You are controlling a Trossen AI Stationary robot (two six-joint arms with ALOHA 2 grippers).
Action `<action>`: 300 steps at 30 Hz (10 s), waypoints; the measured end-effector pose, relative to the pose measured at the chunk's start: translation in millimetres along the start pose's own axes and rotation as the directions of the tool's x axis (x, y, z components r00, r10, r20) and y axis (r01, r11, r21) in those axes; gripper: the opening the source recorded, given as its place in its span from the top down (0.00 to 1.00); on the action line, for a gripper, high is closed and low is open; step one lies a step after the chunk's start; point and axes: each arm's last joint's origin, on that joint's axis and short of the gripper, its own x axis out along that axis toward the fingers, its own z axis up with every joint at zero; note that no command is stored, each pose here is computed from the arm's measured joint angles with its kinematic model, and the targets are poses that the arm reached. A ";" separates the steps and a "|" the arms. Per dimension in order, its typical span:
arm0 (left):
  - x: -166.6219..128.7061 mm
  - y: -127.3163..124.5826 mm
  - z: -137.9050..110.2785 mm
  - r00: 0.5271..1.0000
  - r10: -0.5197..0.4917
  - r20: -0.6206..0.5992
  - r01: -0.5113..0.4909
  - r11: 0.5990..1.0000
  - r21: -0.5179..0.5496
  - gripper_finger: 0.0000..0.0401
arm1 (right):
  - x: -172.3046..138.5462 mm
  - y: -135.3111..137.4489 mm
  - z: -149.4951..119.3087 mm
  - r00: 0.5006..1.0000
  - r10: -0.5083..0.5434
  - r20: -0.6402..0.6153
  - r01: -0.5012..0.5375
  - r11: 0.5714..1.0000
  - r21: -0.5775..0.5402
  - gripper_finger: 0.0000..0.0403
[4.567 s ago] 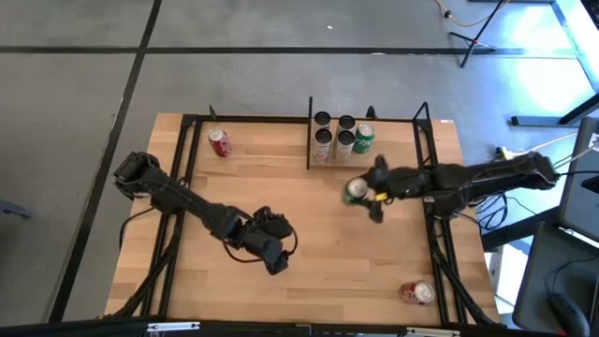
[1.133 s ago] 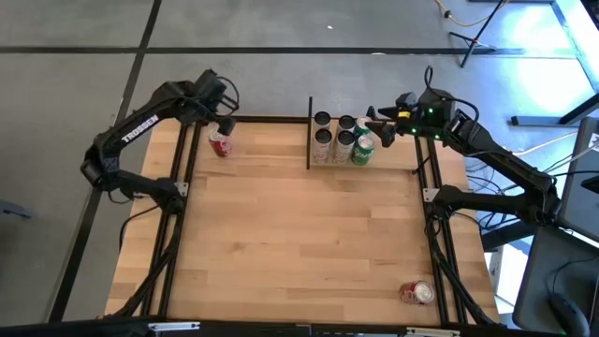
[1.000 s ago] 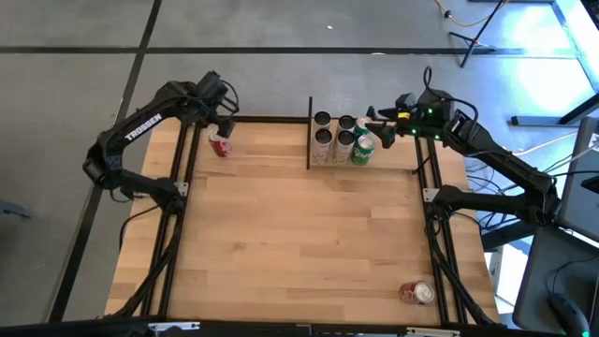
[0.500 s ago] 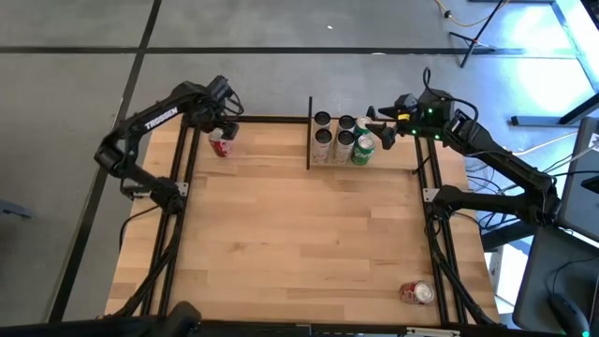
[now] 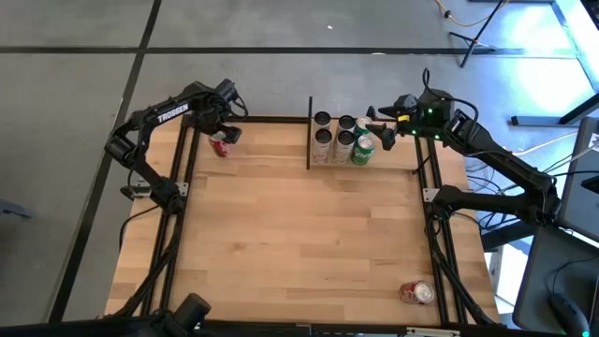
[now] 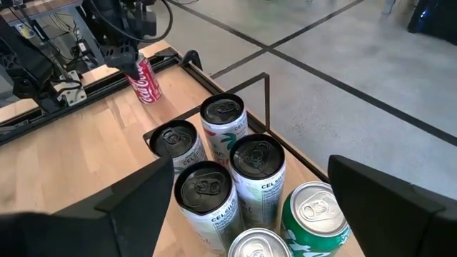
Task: Place canned beverage on shelf
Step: Put the top red-white soda can on the shelf
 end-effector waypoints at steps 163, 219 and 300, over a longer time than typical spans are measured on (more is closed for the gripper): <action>9.7 -232.4 -277.9 0.807 -0.555 0.202 0.184 0.561 0.807 0.16 | 128.8 271.3 -165.5 0.850 0.409 -0.332 -0.466 0.877 -0.113 0.11; 1.6 -239.2 -281.2 0.754 -0.639 0.148 0.316 0.551 0.772 0.16 | 163.1 263.4 -176.1 0.626 0.238 -0.742 -0.689 0.613 -0.385 0.31; -50.4 -221.0 -251.4 0.605 -0.781 0.156 0.421 0.480 0.770 0.16 | 168.1 288.6 -216.8 0.856 0.511 0.081 -0.491 0.852 -0.182 0.31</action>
